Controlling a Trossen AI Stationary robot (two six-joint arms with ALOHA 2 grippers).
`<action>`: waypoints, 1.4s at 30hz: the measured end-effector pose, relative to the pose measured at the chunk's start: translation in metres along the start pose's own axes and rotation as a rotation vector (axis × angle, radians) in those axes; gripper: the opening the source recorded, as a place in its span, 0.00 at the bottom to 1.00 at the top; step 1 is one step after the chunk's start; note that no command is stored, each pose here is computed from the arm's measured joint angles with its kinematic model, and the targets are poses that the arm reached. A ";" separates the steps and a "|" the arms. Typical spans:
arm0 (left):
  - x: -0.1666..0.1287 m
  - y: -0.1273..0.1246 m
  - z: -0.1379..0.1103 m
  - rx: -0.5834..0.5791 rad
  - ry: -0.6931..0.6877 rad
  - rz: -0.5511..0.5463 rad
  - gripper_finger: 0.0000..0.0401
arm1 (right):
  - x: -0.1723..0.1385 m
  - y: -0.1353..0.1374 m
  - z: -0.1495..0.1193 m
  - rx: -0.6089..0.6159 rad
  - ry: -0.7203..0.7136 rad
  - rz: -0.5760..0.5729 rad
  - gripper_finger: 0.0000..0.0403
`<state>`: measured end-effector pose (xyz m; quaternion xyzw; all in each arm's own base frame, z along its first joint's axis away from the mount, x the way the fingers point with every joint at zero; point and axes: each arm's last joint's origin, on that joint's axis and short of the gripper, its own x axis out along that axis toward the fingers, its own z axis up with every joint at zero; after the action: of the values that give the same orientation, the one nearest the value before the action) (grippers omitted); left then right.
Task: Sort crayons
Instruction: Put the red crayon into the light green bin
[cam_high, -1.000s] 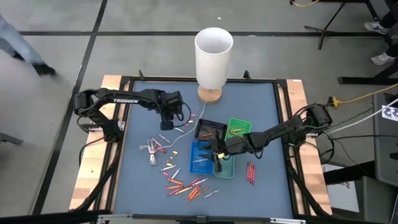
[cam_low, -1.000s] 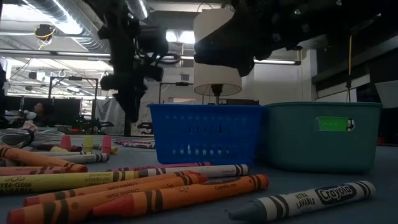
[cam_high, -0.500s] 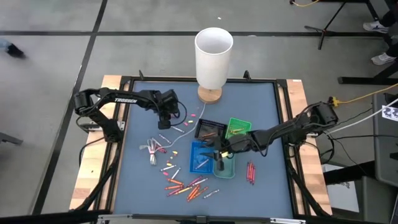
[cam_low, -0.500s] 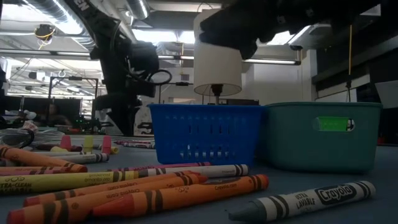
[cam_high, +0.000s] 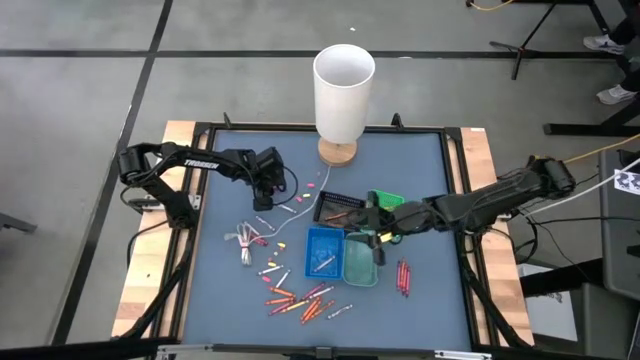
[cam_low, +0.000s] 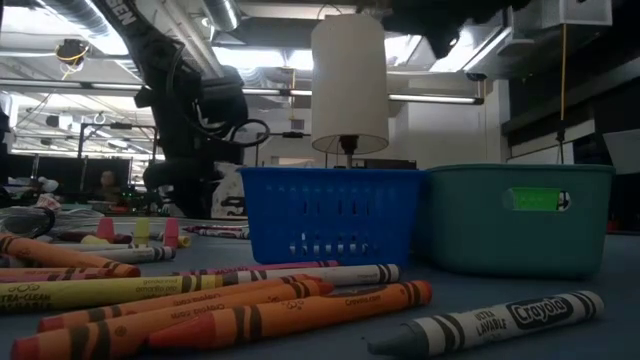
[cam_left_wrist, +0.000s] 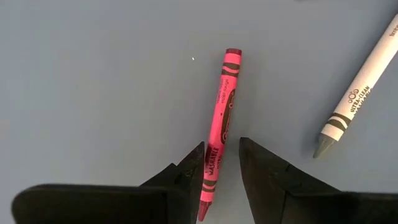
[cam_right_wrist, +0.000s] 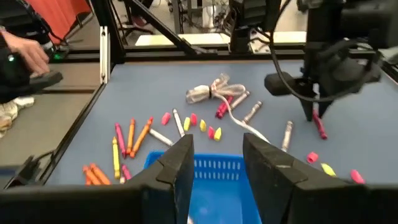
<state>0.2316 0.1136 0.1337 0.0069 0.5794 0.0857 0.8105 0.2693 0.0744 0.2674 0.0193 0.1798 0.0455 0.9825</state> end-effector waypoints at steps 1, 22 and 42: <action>0.000 0.000 -0.001 -0.003 0.002 0.000 0.23 | -0.006 -0.001 0.001 0.000 0.006 0.000 0.34; 0.003 0.007 -0.006 -0.161 -0.029 -0.041 0.01 | -0.079 -0.018 -0.034 0.222 0.520 -0.142 0.34; -0.039 -0.012 0.069 -0.144 -0.228 -0.062 0.00 | -0.084 -0.020 -0.042 0.235 0.611 -0.181 0.34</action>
<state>0.2858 0.1024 0.1917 -0.0595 0.4759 0.1003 0.8717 0.1777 0.0476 0.2571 0.1017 0.4709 -0.0592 0.8743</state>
